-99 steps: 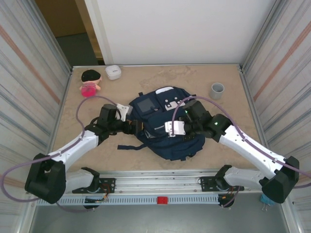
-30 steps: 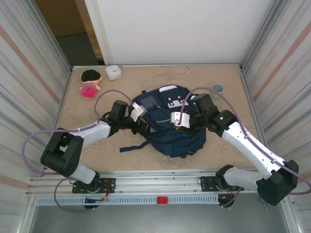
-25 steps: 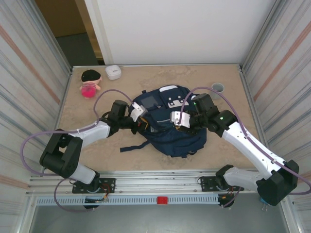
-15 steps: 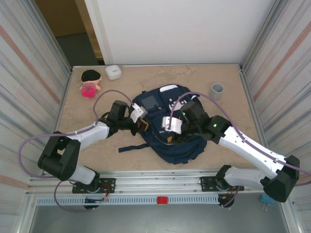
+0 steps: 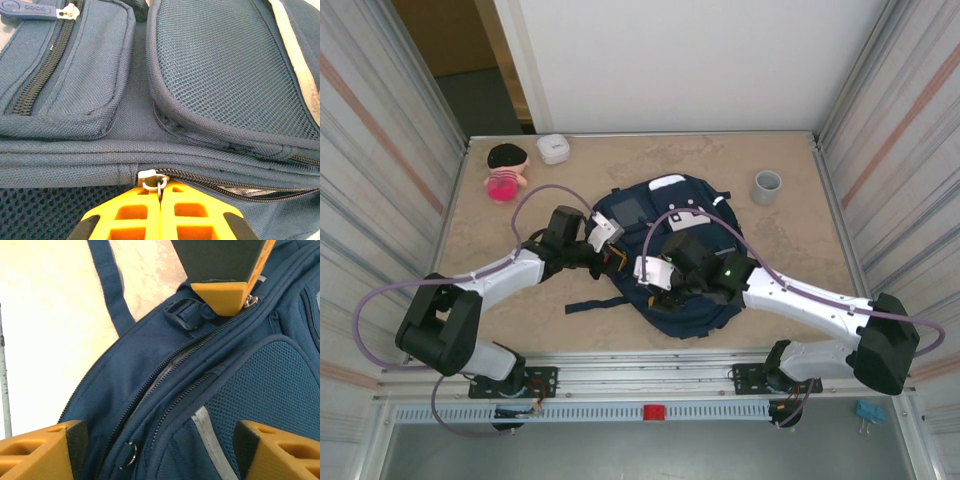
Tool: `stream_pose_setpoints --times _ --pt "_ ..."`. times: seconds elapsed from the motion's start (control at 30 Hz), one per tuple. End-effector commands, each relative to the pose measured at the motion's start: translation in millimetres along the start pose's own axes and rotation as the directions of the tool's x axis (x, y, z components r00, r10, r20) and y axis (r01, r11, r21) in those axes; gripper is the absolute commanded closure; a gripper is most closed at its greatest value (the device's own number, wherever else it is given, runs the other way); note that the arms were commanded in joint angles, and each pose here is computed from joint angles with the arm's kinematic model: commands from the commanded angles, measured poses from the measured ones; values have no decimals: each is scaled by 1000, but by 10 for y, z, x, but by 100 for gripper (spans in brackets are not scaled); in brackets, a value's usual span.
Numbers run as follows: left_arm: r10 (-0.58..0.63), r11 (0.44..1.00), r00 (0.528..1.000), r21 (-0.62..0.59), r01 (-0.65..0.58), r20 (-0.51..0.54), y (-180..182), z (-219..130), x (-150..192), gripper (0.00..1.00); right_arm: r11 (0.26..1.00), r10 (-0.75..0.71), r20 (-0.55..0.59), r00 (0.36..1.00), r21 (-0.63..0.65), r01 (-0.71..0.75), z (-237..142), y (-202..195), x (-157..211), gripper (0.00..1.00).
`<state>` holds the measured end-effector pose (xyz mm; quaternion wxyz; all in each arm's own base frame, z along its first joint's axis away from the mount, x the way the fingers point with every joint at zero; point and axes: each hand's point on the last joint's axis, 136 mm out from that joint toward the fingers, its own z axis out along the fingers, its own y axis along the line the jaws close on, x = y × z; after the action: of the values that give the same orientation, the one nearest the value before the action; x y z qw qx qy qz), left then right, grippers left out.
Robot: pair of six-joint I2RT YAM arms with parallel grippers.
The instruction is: Pack books, pencil case, and school supplies into a backpack
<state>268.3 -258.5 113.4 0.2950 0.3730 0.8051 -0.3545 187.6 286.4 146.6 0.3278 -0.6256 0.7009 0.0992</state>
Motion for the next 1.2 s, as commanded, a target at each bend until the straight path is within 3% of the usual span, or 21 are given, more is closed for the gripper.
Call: stream_pose_setpoints --times 0.0,0.07,0.17,0.37,0.43,0.8,1.0,1.17 --pt "26 998 997 49 -30 79 -163 -118 -321 100 999 14 15 1000 30 -15 13 6 -35 22" --pt "28 998 996 61 -33 82 -189 -122 -328 100 997 9 -40 999 74 -6 83 -28 93 25" --pt "32 997 996 68 -38 85 -210 -138 -335 100 984 25 -97 995 176 -8 177 -182 243 38" --pt "66 995 997 71 -68 33 -262 -116 -218 100 963 79 -3 997 259 -75 121 -410 64 89" --pt "88 993 996 80 -89 7 -316 -94 -179 100 960 98 44 994 259 -106 85 -461 -19 100" --pt "167 963 986 217 -158 -20 -826 -32 -186 100 950 171 206 963 223 -217 16 -686 -231 100" --pt "207 932 975 287 -222 82 -1272 -13 -417 100 979 136 306 942 107 -176 -43 -582 -379 100" --pt "255 952 959 143 -271 123 -1105 -123 -462 59 999 31 337 941 3 -35 -254 -395 -266 100"
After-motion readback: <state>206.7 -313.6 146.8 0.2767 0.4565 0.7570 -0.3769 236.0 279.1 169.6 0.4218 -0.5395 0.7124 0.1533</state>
